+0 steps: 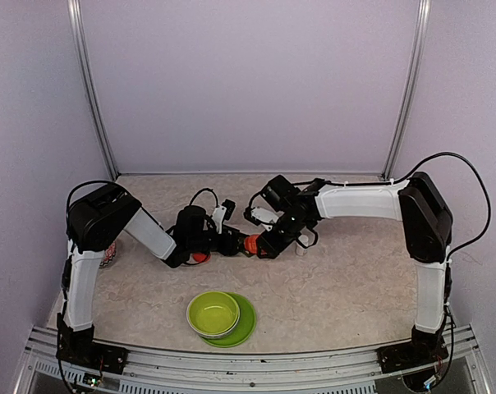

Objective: Sort the pills into containers
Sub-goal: Pour the pill into the compartment of the pill container.

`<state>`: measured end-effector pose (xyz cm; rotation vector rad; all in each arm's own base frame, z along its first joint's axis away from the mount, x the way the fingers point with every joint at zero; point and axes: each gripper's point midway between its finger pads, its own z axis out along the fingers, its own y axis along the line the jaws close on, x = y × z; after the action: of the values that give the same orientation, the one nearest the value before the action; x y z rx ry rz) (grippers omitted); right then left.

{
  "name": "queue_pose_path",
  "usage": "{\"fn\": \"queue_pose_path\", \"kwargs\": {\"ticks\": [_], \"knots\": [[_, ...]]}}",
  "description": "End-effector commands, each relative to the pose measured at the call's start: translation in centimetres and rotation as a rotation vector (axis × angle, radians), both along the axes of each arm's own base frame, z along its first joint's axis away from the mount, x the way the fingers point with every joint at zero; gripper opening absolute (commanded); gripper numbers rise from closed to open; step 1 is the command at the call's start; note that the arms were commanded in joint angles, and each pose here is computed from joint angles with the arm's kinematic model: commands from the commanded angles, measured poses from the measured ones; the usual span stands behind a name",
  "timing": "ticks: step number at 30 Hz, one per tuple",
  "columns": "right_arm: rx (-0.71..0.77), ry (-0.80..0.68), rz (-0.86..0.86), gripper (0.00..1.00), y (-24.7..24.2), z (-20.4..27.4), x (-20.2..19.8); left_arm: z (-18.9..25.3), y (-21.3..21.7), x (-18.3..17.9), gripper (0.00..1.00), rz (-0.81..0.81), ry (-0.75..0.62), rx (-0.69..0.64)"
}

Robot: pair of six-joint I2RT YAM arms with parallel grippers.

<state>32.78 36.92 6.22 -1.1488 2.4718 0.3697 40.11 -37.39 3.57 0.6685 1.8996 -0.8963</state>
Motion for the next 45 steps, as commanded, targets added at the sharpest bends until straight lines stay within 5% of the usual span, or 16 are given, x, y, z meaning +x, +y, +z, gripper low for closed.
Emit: {"fn": "queue_pose_path", "kwargs": {"ticks": [1, 45], "knots": [[-0.009, -0.007, 0.022, 0.43, 0.8, 0.3, 0.0, -1.3, 0.0, -0.6, 0.64, -0.011, 0.019, 0.006], [-0.065, -0.012, 0.040, 0.44, 1.5, 1.1, 0.9, -1.2, 0.0, -0.6, 0.63, -0.011, 0.022, 0.001]]}}
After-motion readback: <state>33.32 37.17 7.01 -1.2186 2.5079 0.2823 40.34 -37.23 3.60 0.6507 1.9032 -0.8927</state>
